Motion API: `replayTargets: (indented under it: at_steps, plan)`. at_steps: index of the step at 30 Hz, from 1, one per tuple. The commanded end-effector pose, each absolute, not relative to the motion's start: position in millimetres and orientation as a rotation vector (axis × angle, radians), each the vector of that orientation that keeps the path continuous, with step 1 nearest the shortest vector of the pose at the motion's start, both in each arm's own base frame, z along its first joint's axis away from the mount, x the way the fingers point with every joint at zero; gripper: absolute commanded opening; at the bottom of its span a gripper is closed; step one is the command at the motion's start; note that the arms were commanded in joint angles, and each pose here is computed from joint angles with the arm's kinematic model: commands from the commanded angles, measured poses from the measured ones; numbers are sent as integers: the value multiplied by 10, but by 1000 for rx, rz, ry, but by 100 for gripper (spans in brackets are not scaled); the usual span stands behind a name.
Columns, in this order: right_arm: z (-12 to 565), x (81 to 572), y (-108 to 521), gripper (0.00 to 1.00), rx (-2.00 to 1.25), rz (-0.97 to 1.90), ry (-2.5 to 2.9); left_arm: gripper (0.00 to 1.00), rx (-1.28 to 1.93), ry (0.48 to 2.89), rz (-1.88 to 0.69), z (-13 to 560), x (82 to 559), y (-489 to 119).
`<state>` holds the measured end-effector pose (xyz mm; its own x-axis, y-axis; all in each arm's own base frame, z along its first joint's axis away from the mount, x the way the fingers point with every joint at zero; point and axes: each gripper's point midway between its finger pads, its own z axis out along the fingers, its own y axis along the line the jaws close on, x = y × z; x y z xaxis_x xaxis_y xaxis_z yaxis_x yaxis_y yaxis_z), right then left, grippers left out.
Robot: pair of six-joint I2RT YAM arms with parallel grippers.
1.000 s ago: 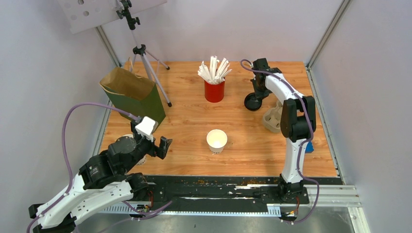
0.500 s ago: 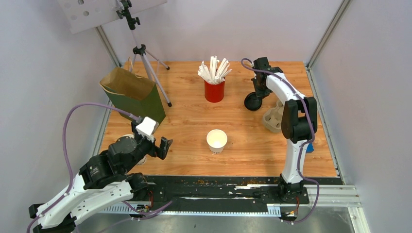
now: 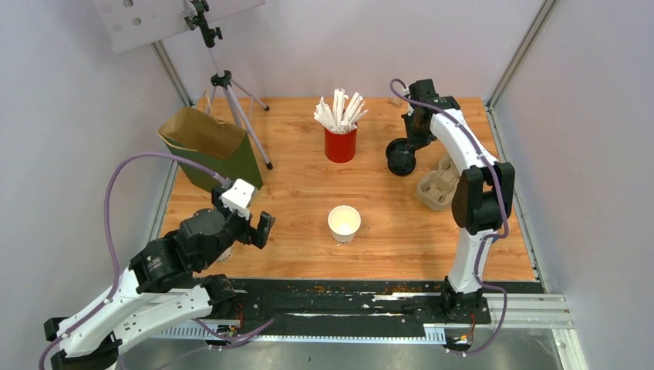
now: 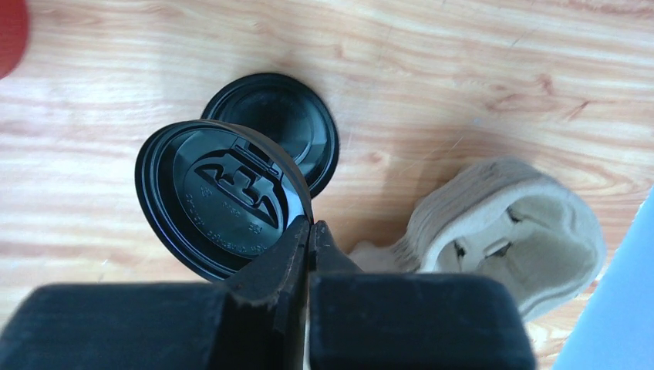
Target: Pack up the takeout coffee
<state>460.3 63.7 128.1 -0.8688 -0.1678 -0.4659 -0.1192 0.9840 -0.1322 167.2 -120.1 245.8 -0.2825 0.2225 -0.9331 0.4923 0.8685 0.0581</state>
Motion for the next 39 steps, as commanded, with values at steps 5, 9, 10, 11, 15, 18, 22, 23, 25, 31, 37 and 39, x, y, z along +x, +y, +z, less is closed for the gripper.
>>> replayTargets:
  at_steps: [5,9,10,11,15,18,22,23,25,31,37,39]
  plan:
    - [1962,3950,1149,0,-118,253,2597,100,608,1770,-328,3090,1750,-1428]
    - [2095,3478,1427,0,-133,431,2581,94,710,1742,-369,3196,1766,-1665]
    - [2133,3345,1556,0,-166,472,2572,93,740,1734,-387,3200,1765,-1739]
    - [2155,3227,1676,0,-197,522,2564,91,778,1728,-404,3179,1758,-1819]
    - [2273,2779,2143,0,-299,655,2518,78,1012,1667,-494,2989,1667,-2192]
    - [2340,2534,2408,0,-343,708,2505,70,1197,1540,-597,2943,1513,-2459]
    - [2406,2320,2654,0,-361,773,2485,66,1418,1257,-662,3037,1247,-2647]
    - [2441,2277,2713,0,-372,799,2468,66,1460,1201,-645,3033,1222,-2664]
    - [2475,2215,2802,0,-386,838,2447,66,1532,1138,-596,2978,1217,-2660]
    - [2459,2113,2951,0,-405,923,2426,69,1657,1025,-507,2889,1243,-2679]
    - [2489,2112,3034,0,-424,959,2409,55,1750,1037,-473,2680,1283,-2706]
    - [2503,2108,3055,0,-430,972,2404,51,1770,1045,-458,2603,1305,-2705]
